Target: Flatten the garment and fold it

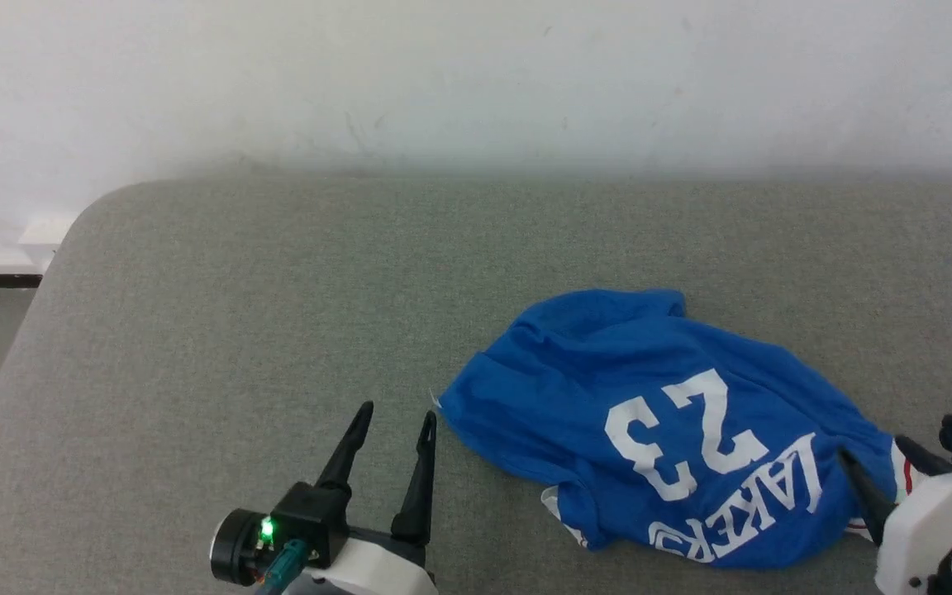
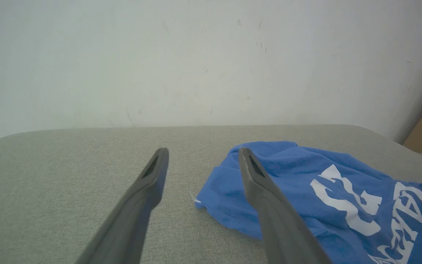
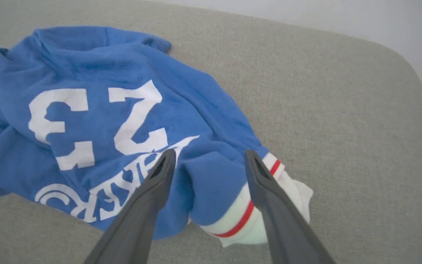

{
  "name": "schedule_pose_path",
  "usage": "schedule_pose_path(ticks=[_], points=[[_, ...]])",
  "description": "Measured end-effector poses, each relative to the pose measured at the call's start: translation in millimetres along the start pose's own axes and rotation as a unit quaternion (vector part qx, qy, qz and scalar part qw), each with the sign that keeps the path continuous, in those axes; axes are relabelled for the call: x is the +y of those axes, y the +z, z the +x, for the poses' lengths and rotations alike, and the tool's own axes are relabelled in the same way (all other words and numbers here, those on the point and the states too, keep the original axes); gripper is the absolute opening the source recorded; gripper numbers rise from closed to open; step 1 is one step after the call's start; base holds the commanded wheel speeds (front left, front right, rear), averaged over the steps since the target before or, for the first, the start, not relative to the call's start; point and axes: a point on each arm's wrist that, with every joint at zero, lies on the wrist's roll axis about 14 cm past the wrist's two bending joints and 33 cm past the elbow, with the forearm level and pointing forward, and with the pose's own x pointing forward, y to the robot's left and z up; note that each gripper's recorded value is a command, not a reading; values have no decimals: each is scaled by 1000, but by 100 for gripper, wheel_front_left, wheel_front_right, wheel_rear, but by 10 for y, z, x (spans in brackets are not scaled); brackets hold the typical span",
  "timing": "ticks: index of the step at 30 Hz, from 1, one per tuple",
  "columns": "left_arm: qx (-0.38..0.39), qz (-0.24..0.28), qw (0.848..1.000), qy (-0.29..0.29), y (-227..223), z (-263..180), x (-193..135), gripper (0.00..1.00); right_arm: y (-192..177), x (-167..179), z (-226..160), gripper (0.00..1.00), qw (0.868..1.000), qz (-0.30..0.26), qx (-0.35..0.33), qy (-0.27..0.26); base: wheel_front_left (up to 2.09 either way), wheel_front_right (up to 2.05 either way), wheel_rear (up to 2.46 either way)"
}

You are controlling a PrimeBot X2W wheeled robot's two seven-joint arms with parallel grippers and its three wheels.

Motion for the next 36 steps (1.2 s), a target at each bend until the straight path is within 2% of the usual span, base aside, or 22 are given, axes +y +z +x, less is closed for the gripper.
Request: schedule_pose_path(ticks=[3, 6, 10, 12, 15, 20, 25, 26, 27, 29, 32, 36], points=[[31, -22, 999, -11, -186, -12, -60, 100, 372, 184, -20, 100, 996, 10, -89, 22, 0, 0, 0], [100, -36, 994, -40, -494, -38, -214, 100, 691, 310, -101, 100, 984, 32, -172, 35, 0, 0, 0], [178, -29, 981, -72, -736, 87, -356, 100, 842, 321, -154, 100, 971, 48, -233, 24, 0, 0, 0], [208, -18, 974, -86, -804, 195, -399, 100, 832, 285, -150, 100, 967, 57, -246, 11, 0, 0, 0], [271, 17, 957, -107, -990, 285, -426, 100, 698, 170, -91, 100, 971, 47, -234, -20, 0, 0, 0], [318, 87, 938, -112, -1143, 537, -266, 100, 559, 107, 6, 100, 973, 48, -221, -38, 0, 0, 0], [367, 123, 913, -131, -1391, 588, -212, 100, 477, 55, 68, 100, 974, 57, -214, -50, 0, 0, 0], [374, 125, 908, -141, -1420, 601, -236, 88, 458, 48, 80, 100, 974, 58, -212, -52, 0, 0, 0], [379, 124, 905, -151, -1438, 617, -266, 0, 440, 47, 88, 100, 974, 59, -210, -53, 0, 0, 0], [373, 113, 906, -167, -1425, 678, -304, 0, 425, 54, 107, 100, 975, 60, -208, -53, 0, 0, 0], [341, 93, 920, -170, -1319, 828, -288, 0, 460, 17, 96, 100, 973, 57, -216, -59, 0, 0, 0], [242, 110, 954, -138, -815, 1321, 9, 0, 501, -8, 75, 100, 971, 56, -224, -63, 0, 0, 0]])
